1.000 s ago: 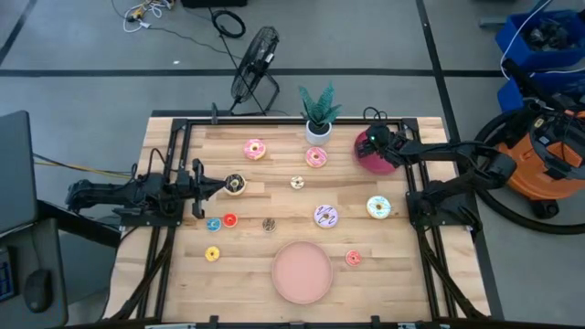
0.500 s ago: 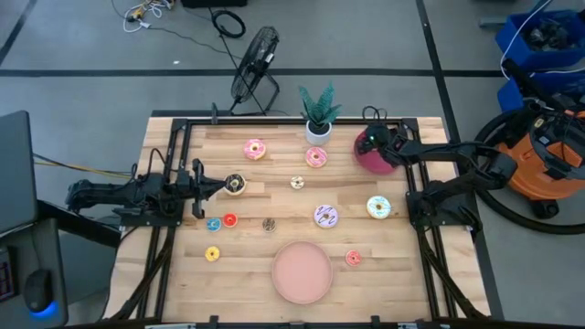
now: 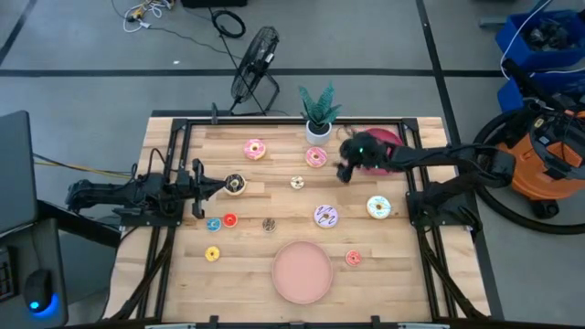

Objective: Pick & Place donuts
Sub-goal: Put the large purple donut on the pink plate

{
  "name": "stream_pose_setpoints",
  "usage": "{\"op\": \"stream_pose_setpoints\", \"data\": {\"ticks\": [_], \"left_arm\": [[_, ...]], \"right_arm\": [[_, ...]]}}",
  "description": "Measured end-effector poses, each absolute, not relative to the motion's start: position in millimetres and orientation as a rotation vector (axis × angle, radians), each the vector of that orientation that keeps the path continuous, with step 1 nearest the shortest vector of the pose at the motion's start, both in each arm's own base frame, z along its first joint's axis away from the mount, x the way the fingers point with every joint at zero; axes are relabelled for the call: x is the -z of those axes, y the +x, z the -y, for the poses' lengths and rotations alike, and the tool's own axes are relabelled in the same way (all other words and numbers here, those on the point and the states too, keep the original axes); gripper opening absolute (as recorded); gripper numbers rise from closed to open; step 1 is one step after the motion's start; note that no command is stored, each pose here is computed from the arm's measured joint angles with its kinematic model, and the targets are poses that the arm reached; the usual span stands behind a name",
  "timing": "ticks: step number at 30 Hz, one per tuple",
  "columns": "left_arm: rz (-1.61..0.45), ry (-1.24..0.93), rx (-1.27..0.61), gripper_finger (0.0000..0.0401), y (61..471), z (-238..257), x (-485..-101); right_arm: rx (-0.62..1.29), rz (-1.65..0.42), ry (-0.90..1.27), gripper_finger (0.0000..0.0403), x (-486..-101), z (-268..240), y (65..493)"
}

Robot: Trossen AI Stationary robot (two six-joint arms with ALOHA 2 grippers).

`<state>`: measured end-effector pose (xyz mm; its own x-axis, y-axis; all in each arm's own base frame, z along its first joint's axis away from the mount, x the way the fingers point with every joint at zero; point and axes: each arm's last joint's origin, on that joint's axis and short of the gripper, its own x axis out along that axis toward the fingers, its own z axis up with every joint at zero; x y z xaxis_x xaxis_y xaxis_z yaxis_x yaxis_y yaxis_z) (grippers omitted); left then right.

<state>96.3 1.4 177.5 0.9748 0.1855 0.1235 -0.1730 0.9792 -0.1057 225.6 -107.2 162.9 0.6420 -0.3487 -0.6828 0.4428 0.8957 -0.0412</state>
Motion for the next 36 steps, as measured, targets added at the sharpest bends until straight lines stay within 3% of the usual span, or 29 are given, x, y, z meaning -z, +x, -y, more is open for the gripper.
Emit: {"op": "stream_pose_setpoints", "data": {"ticks": [6,9,22,36], "left_arm": [[0.128,-0.094,-0.181,0.0012,96.3,-1.4,-177.0],[0.127,-0.089,-0.182,0.0012,96.4,-1.4,-177.0],[0.127,-0.096,-0.181,0.0012,96.4,-1.4,-176.9],[0.127,-0.111,-0.180,0.0012,96.4,-1.4,-176.7]], "right_arm": [[0.030,-0.739,0.047,0.0278,-163.2,52.9,243.9],[-0.074,-0.724,0.083,0.0282,-164.3,34.0,247.9],[-0.115,-0.894,0.018,0.0389,-153.4,-9.2,239.3],[-0.069,-0.822,-0.039,0.0396,-116.6,-18.1,234.2]]}}
